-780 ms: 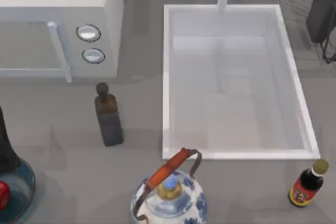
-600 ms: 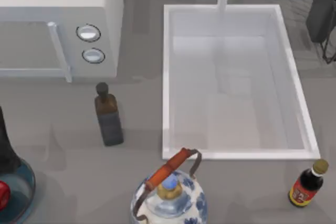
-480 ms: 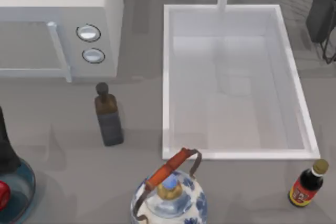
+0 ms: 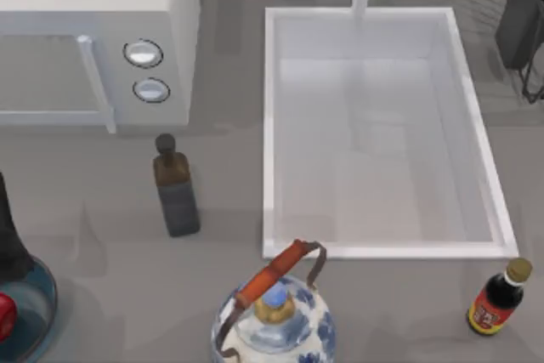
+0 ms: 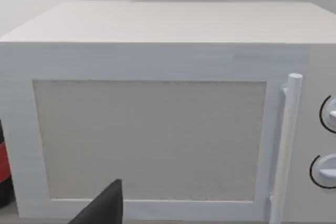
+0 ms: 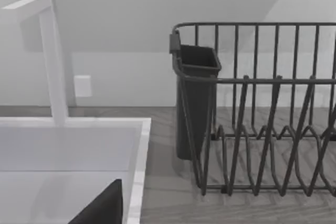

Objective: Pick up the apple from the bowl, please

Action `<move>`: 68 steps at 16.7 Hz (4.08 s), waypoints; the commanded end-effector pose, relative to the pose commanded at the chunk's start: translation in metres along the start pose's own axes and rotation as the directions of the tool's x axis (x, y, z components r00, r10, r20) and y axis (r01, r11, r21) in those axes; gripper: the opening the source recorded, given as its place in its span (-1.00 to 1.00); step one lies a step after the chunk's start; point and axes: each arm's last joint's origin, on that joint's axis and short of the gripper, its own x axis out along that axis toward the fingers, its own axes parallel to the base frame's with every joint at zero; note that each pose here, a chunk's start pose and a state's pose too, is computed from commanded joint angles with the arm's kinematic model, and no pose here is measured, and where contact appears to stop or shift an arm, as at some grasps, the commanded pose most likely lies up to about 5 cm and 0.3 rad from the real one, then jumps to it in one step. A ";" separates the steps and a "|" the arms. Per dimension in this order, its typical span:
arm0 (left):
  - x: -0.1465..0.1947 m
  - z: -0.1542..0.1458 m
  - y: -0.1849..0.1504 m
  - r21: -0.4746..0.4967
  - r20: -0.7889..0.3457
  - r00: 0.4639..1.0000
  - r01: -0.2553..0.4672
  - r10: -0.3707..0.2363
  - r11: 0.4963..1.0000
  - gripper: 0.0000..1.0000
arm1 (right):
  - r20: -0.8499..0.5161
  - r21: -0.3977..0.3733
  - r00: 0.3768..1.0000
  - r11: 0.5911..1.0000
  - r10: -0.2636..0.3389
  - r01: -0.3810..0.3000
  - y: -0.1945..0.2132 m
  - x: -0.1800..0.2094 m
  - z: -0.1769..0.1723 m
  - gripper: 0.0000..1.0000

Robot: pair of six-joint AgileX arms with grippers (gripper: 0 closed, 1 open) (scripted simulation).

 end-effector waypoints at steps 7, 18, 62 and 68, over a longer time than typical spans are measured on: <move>0.000 0.000 0.000 0.000 0.000 1.000 0.000 0.000 1.000 1.00 | 0.000 0.000 1.000 1.000 0.000 0.000 0.000 0.000 0.000 1.00; 0.009 0.021 0.004 0.031 -0.368 0.929 -0.016 0.026 0.999 1.00 | 0.000 0.000 1.000 1.000 0.000 0.000 0.000 0.000 0.000 1.00; 0.078 -0.055 0.021 0.000 -1.000 0.000 0.020 0.000 1.000 -0.21 | 0.000 0.000 1.000 1.000 0.000 0.000 0.000 0.000 0.000 1.00; 0.078 -0.055 0.021 0.000 -1.000 0.000 0.020 0.000 1.000 -1.00 | 0.000 0.000 1.000 1.000 0.000 0.000 0.000 0.000 0.000 1.00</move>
